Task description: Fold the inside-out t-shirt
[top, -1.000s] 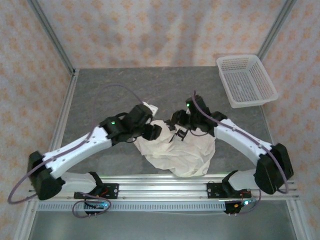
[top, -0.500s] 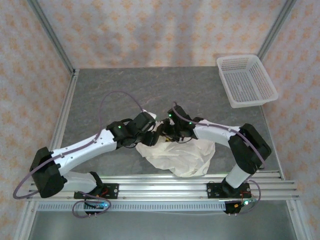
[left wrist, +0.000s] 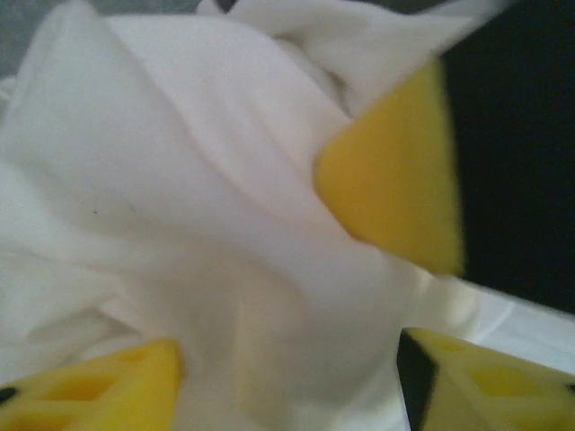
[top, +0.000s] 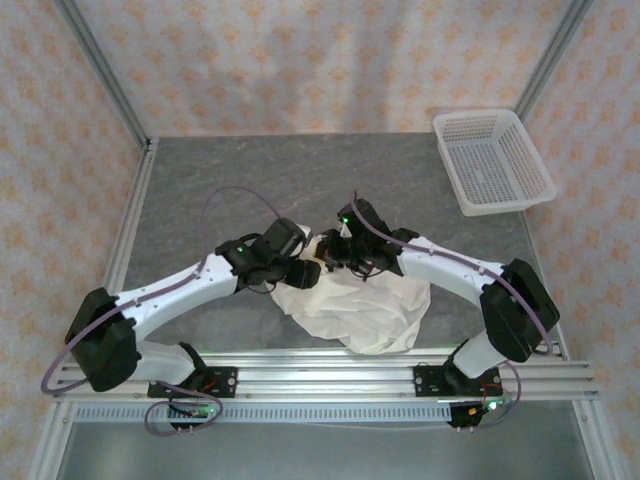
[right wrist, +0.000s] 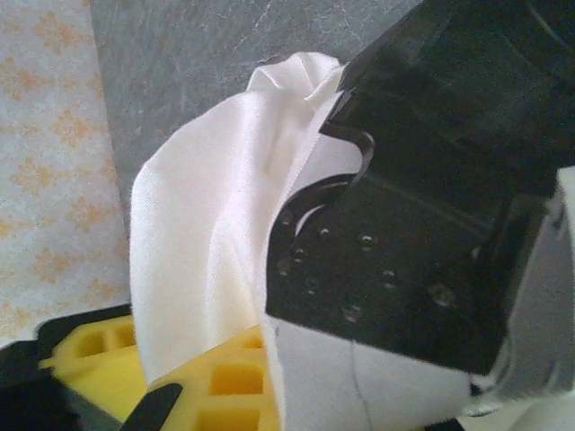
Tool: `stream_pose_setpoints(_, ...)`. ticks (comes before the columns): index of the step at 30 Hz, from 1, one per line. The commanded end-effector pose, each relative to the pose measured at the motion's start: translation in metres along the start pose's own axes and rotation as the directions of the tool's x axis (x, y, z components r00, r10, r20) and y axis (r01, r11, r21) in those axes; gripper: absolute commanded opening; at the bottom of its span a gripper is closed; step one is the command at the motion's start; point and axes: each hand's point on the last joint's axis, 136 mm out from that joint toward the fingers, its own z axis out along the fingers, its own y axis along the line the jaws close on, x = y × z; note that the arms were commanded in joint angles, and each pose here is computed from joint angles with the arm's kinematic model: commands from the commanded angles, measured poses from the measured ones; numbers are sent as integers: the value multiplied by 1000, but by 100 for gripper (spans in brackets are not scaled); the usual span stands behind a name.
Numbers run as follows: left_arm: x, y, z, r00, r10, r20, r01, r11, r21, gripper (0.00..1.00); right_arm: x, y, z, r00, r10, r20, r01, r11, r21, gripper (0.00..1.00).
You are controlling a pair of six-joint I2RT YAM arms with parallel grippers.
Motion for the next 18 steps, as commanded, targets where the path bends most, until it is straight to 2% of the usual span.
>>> stream_pose_setpoints(1, -23, 7, 1, 995, -63, 71, 65, 998, -20, 25, -2, 13, -7, 1000, -16, 19, 17, 999, -28, 0)
stream_pose_setpoints(2, -27, 8, -2, 993, -79, 89, 81, 997, -18, 4, -3, 7, -7, 999, -15, 28, 15, 1000, 0, 0)
stream_pose_setpoints(3, -32, 7, -9, 990, -88, 111, 89, 996, -9, 0, -3, 0, -8, 999, -16, 33, 15, 999, 35, 0)
stream_pose_setpoints(6, -44, -4, -37, 981, -103, 166, 96, 994, 53, 0, 0, -19, -7, 999, -30, 30, 27, 994, 106, 0)
stream_pose_setpoints(9, -52, -15, -66, 974, -118, 195, 95, 988, 123, 0, 3, -32, 0, 999, -36, 29, 33, 992, 122, 0)
stream_pose_setpoints(10, -53, -20, -72, 974, -120, 193, 92, 984, 152, 3, 3, -34, 2, 999, -38, 31, 33, 991, 126, 0)
stream_pose_setpoints(11, -53, -24, -77, 975, -121, 187, 87, 980, 177, 10, 3, -37, 4, 999, -40, 30, 36, 990, 135, 0)
stream_pose_setpoints(12, -52, -26, -81, 977, -119, 179, 85, 979, 188, 16, 3, -37, 5, 999, -47, 25, 43, 990, 132, 0)
stream_pose_setpoints(13, -51, -26, -83, 978, -119, 173, 86, 979, 187, 17, 3, -35, 5, 999, -50, 22, 47, 991, 124, 0)
stream_pose_setpoints(18, -44, -19, -74, 979, -129, 156, 102, 980, 168, 16, -1, -19, 1, 997, -69, 35, 67, 995, 74, 0)
